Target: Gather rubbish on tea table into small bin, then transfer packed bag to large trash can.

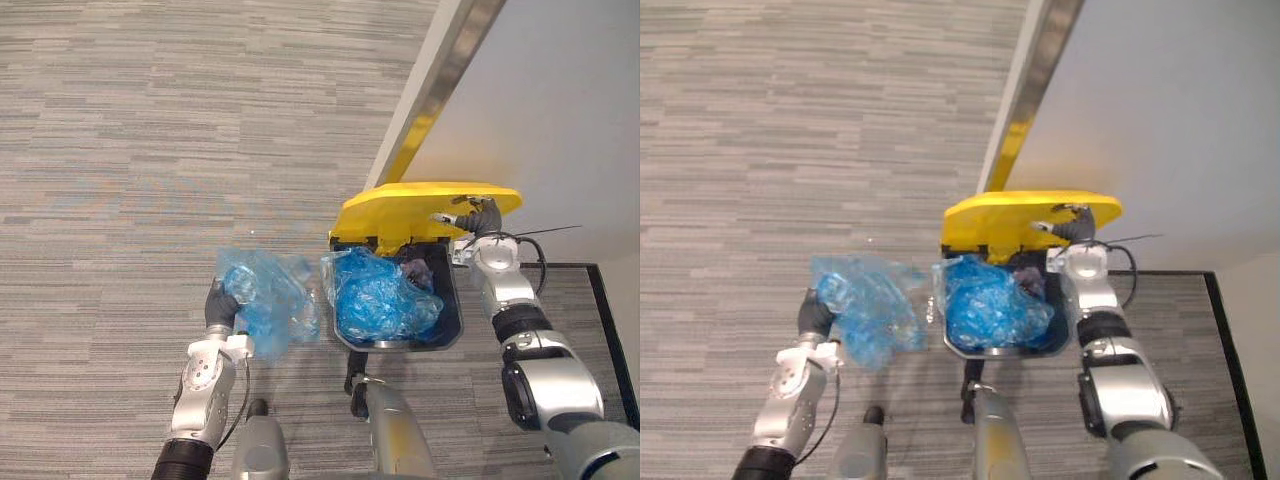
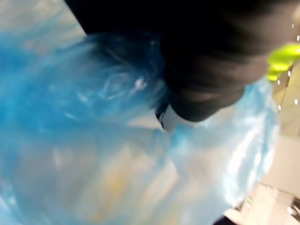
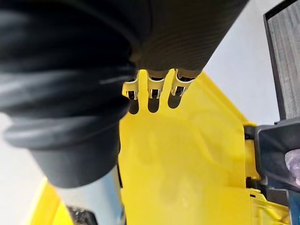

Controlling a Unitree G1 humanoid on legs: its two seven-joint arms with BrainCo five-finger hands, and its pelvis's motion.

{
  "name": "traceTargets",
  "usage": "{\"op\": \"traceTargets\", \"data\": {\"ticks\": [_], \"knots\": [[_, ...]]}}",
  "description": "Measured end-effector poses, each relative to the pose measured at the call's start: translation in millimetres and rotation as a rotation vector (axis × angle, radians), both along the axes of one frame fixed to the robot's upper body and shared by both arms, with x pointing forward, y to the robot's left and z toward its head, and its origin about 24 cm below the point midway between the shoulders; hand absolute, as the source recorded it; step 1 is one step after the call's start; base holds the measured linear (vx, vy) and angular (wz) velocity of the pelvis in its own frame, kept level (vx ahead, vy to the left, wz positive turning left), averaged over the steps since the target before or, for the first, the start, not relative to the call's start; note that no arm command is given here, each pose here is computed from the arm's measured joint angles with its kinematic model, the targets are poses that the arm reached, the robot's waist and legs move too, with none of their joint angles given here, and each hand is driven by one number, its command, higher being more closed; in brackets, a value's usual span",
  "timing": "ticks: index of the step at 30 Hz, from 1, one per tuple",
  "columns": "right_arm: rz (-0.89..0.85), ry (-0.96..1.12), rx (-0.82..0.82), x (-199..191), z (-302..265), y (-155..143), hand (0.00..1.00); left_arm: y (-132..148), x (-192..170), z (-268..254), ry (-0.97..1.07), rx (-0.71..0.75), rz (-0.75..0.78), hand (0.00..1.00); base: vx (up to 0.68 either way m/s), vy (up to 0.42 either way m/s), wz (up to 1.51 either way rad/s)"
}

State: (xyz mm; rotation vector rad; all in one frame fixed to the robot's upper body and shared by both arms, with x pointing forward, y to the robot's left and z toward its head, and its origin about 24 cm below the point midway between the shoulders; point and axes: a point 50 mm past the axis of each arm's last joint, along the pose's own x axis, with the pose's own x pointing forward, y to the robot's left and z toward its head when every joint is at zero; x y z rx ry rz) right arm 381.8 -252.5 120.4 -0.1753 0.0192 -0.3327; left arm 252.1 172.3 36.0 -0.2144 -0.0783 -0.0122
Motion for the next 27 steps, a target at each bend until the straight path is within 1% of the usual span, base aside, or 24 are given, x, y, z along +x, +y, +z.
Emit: {"op": "traceTargets", "data": {"ticks": [4,5,7,8,9,11,12,15,17,20,22,24,27], "knots": [[-0.015,-0.002,0.007,5.4,9.0,-3.0,0.0,-12.9,0.2,12.4,-0.058,-0.009,-0.055,1.0,0.03,0.012,-0.01],[-0.018,-0.015,0.0,6.8,15.3,-5.3,0.0,-18.1,0.9,17.5,-0.082,-0.013,-0.084,1.0,0.0,0.0,0.0],[-0.028,-0.049,-0.001,9.5,30.2,-10.2,0.0,-37.2,3.5,25.6,-0.117,-0.039,-0.161,1.0,0.0,0.0,0.0],[-0.027,-0.055,-0.002,10.3,32.8,-9.9,0.0,-41.6,4.0,26.7,-0.12,-0.044,-0.179,1.0,0.0,0.0,0.0],[-0.023,-0.068,-0.002,11.9,37.7,-8.4,0.0,-50.4,5.2,29.1,-0.129,-0.046,-0.219,1.0,0.0,0.0,0.0],[-0.012,-0.088,-0.008,15.0,46.5,-4.8,0.0,-80.3,9.1,40.6,-0.171,-0.059,-0.339,1.0,0.0,0.0,0.0],[-0.011,-0.094,-0.007,15.6,48.6,-4.1,0.0,-88.2,10.5,45.0,-0.187,-0.062,-0.368,1.0,0.0,0.0,0.0],[0.008,-0.101,-0.02,19.4,56.9,2.4,0.0,-126.0,22.9,70.2,-0.272,-0.068,-0.49,1.0,0.01,-0.004,-0.04],[0.026,-0.11,-0.032,23.3,67.0,9.0,0.0,-139.3,32.5,77.9,-0.286,-0.05,-0.521,1.0,0.01,-0.001,-0.1],[0.056,-0.146,-0.052,29.0,87.0,20.5,0.0,-148.7,45.8,83.1,-0.281,-0.016,-0.52,1.0,-0.01,-0.005,-0.2],[0.066,-0.181,-0.055,31.4,102.4,25.4,0.0,-150.5,55.1,85.8,-0.27,0.014,-0.494,1.0,-0.02,-0.022,-0.16],[0.075,-0.222,-0.059,32.6,117.1,31.4,0.0,-150.8,68.9,91.1,-0.26,0.083,-0.448,1.0,-0.02,-0.048,-0.06],[0.078,-0.252,-0.059,32.9,126.9,35.5,0.0,-152.7,73.7,99.1,-0.278,0.106,-0.433,1.0,-0.01,-0.045,-0.03]]}}
